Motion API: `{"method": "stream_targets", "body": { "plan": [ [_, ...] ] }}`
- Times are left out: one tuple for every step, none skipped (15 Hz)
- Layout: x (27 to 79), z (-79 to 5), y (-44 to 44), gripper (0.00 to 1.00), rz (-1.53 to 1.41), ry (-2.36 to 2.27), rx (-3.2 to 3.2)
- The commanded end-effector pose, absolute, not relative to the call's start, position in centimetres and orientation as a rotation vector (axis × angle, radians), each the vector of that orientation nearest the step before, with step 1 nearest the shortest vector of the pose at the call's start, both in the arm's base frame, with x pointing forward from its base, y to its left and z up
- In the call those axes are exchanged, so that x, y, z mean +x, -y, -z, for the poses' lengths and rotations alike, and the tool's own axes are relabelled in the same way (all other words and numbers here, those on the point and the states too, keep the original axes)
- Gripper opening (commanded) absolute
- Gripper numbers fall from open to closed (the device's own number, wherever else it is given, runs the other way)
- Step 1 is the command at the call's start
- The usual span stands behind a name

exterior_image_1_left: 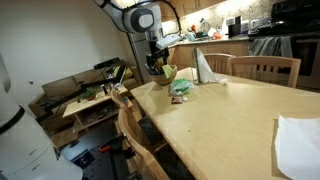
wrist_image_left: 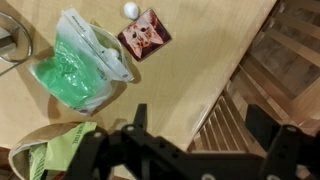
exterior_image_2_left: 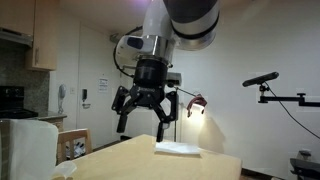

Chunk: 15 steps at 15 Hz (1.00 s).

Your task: Move the pack of marshmallows slightly to the right and put the one that's near the wallet in it

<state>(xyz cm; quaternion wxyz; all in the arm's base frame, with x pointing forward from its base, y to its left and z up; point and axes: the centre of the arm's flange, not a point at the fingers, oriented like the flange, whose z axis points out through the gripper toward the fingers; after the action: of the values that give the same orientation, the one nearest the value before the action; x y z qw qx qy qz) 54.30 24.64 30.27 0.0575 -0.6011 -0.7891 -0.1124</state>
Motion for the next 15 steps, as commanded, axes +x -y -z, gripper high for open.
{"method": "stream_targets", "body": {
  "plan": [
    [54.4,-30.1,-24.7,1.0,0.335,2.39,-1.819],
    [54.5,-29.9,-24.7,1.0,0.334,2.388,-1.817],
    [54.6,-29.9,-24.8,1.0,0.334,2.388,-1.817],
    [54.6,-30.0,-24.8,1.0,0.336,2.388,-1.817],
    [54.8,-29.8,-25.0,1.0,0.333,2.401,-1.81],
    [55.2,-29.1,-25.5,1.0,0.332,2.418,-1.783],
    [55.4,-28.4,-25.9,1.0,0.337,2.429,-1.755],
    [55.6,-27.7,-26.3,1.0,0.334,2.436,-1.743],
    [55.8,-27.1,-26.7,1.0,0.328,2.447,-1.727],
    [55.9,-26.5,-27.2,1.0,0.33,2.462,-1.708],
    [56.0,-26.0,-27.6,1.0,0.317,2.478,-1.709],
    [56.2,-25.4,-28.0,1.0,0.317,2.496,-1.689],
    [56.4,-24.9,-28.2,1.0,0.308,2.514,-1.689],
    [56.7,-24.4,-28.4,1.0,0.309,2.536,-1.68],
    [57.2,-23.9,-28.5,1.0,0.311,2.56,-1.668]
  ]
}}
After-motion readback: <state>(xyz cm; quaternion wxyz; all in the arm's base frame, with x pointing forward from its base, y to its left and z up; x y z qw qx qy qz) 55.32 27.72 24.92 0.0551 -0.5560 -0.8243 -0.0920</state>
